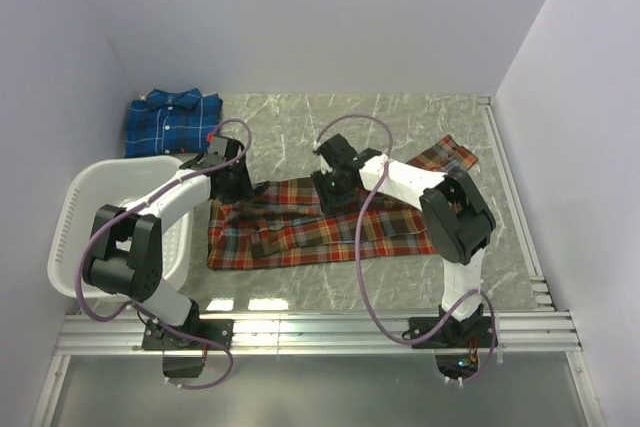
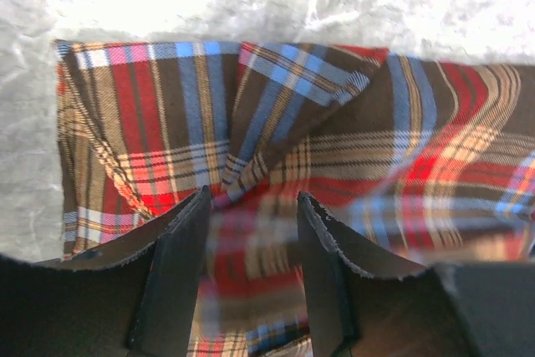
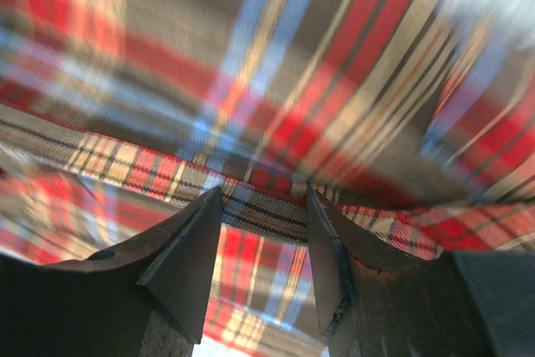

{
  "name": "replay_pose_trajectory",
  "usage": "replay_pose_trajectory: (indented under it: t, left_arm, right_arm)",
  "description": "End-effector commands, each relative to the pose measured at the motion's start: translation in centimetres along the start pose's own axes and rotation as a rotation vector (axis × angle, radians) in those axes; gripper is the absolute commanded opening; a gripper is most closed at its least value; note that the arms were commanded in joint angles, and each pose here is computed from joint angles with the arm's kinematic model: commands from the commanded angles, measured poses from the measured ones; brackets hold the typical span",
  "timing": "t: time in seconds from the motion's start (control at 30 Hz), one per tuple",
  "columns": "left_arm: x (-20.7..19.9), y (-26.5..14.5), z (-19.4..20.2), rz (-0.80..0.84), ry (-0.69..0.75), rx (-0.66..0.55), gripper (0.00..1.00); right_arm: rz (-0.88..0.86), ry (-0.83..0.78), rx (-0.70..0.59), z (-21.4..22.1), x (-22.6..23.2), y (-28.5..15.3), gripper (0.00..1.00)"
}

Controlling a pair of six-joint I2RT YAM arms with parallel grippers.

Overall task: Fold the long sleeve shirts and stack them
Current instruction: Fold the shirt

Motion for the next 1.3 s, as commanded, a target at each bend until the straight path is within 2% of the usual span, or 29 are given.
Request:
replay_pose_trajectory:
  t: [0.0,0.17,0.33,0.43,0.53,0.67,0.87,1.07,1.17,1.27]
  left_arm:
    - [0.5,0.2,-1.2,-0.044,-0.036,-0.045,0.52]
    - [1.2,1.5,-0.6,-0.085,-0.048,-0.013,0.52]
    - [2.0,2.1,-1.0,-0.107,-0.073,-0.025,0.51]
    - [2.1,1.0,-2.6,-0.118,-0.084,-0.058,0.52]
    - [1.8,-1.4,-3.4,-0.104,-0.128,-0.095,0.54]
    - [2.1,-4.1,-2.4,-0.107,-0.234,-0.108,0.57]
    - [2.5,-5.3,0.6,-0.102,-0.352,-0.117,0.59]
    - [2.5,-3.8,0.8,-0.089,-0.349,-0.131,0.54]
    - [2.1,-3.4,-1.4,-0.074,-0.287,-0.165,0.53]
    - [0.9,-2.9,-4.1,-0.019,-0.191,-0.191,0.54]
  right_arm:
    - [0.014,-0.057,0.035,2.6,-0.2,-2.8,0.52]
    - [0.028,-0.046,0.097,6.0,-1.4,-3.1,0.52]
    - [0.041,-0.037,0.127,7.1,-2.0,-2.7,0.52]
    - [0.023,-0.037,0.112,6.5,-1.4,-3.4,0.51]
    - [0.02,-0.039,0.047,4.9,-0.9,-4.9,0.51]
    - [0.012,-0.023,-0.044,3.1,-0.2,-6.7,0.54]
    - [-0.018,0.034,-0.132,2.1,0.3,-7.5,0.66]
    - [0.003,0.1,-0.176,0.9,-0.6,-6.5,0.65]
    - [0.034,0.169,-0.205,0.1,-2.4,-6.3,0.62]
    - [0.044,0.167,-0.214,-0.3,-3.1,-6.0,0.61]
Point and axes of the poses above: each gripper's point midway between its finger pads, its own y axis out along the fingers, its own x axis along the line the jaws close on, z = x × y, the point moved 3 cm from there along -y, back along the fingers, and after that the axes turned 15 degrees about y, right-handed, at the moved point
